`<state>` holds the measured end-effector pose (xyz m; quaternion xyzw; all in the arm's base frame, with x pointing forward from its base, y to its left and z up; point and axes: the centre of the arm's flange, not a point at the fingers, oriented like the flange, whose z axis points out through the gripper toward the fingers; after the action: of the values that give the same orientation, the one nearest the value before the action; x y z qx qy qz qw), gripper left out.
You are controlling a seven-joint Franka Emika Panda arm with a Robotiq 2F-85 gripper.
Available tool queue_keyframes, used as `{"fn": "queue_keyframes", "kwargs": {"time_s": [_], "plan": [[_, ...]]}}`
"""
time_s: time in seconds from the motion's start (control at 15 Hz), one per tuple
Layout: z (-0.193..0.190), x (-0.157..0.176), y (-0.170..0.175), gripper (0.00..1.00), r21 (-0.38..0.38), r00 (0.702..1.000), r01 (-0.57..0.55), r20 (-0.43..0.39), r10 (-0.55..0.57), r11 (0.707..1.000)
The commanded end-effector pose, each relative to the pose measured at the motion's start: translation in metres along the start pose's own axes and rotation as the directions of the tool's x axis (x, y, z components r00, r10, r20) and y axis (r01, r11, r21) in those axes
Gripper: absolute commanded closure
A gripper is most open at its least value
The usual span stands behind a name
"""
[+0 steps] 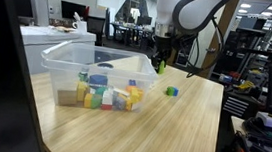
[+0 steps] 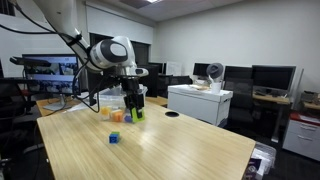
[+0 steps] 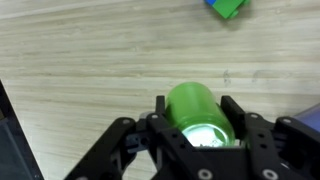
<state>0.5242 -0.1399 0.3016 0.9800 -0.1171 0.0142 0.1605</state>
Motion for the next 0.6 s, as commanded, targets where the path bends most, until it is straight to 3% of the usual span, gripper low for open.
{"fn": "queue_keyframes", "kwargs": {"time_s": [0.0, 0.13, 0.2, 0.4, 0.53], "plan": [[0.027, 0.005, -0.009, 0.68, -0.011, 1.000, -0.025, -0.003, 0.024, 1.000], [0.035, 0.006, -0.015, 0.68, -0.015, 1.000, -0.024, 0.016, 0.024, 1.000], [0.038, 0.006, -0.017, 0.18, -0.008, 0.999, -0.021, 0.024, 0.021, 1.000], [0.039, 0.007, -0.023, 0.04, -0.005, 1.000, -0.007, 0.029, 0.007, 1.000], [0.036, 0.006, -0.026, 0.00, -0.004, 1.000, 0.004, 0.023, -0.004, 1.000]]}}
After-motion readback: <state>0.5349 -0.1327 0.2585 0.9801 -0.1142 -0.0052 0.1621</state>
